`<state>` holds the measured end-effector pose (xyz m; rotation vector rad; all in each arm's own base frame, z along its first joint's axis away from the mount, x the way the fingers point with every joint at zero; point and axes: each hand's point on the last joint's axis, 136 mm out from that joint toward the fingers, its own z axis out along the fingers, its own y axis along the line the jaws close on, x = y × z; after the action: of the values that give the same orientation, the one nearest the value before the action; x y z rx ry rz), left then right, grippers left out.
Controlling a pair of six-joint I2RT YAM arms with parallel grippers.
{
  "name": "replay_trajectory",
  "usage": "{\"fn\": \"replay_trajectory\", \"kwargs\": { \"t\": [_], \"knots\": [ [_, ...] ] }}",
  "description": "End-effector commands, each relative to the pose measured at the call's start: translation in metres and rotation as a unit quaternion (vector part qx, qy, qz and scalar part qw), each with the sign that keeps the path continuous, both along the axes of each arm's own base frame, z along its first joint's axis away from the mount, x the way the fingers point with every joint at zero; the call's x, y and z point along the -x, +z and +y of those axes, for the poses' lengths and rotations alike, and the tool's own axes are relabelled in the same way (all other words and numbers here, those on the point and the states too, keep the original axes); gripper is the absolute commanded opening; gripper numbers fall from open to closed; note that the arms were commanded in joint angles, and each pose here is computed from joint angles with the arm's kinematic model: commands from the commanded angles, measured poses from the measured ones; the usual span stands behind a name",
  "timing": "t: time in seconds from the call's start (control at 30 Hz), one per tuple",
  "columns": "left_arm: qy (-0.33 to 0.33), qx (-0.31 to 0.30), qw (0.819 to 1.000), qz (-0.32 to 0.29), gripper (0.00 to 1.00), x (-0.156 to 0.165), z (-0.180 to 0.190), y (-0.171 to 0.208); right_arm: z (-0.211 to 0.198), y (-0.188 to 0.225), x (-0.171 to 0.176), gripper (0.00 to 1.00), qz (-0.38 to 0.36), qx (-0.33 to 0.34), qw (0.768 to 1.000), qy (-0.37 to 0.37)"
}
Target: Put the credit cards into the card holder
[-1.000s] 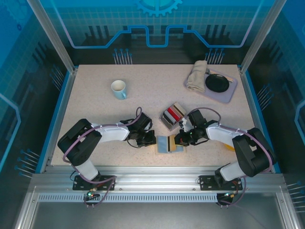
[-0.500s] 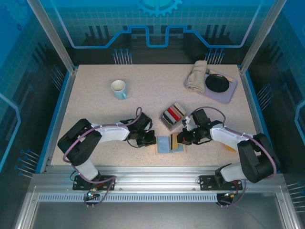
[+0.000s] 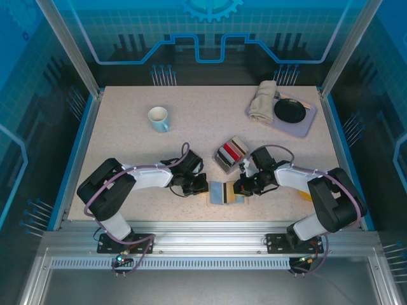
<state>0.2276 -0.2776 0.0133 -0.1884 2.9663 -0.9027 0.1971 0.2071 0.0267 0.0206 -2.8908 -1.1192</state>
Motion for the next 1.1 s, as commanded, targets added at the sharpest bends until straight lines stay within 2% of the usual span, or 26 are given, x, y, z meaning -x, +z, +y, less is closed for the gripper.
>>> {"fn": "replay_trajectory", "kwargs": {
  "t": [0.0,0.3,0.5,0.57,0.83,1.0,1.07],
  "knots": [
    [-0.009,-0.022,0.999,0.022,0.07,0.008,0.005,-0.016,0.006,-0.008,0.010,0.00,0.016,0.006,1.000,0.014],
    [-0.010,-0.024,0.999,0.023,0.06,0.009,0.005,-0.016,-0.004,-0.005,0.005,0.00,0.008,0.041,0.999,-0.014],
    [-0.009,-0.019,0.999,0.025,0.06,0.009,0.004,-0.018,-0.004,-0.011,0.003,0.00,0.013,0.045,0.998,-0.046],
    [-0.008,-0.016,1.000,0.026,0.05,0.009,0.003,-0.018,0.004,-0.011,0.003,0.01,0.016,0.021,0.998,-0.053],
    [-0.007,-0.014,1.000,0.027,0.05,0.010,0.002,-0.019,0.028,-0.011,0.007,0.03,0.007,0.018,1.000,-0.019],
    [-0.005,-0.014,1.000,0.027,0.05,0.010,0.003,-0.019,0.030,-0.010,0.005,0.10,0.004,0.030,0.999,-0.024],
    [-0.005,-0.016,1.000,0.027,0.05,0.010,0.004,-0.019,0.026,-0.007,0.004,0.16,0.000,0.039,0.999,-0.025]
  ]
}}
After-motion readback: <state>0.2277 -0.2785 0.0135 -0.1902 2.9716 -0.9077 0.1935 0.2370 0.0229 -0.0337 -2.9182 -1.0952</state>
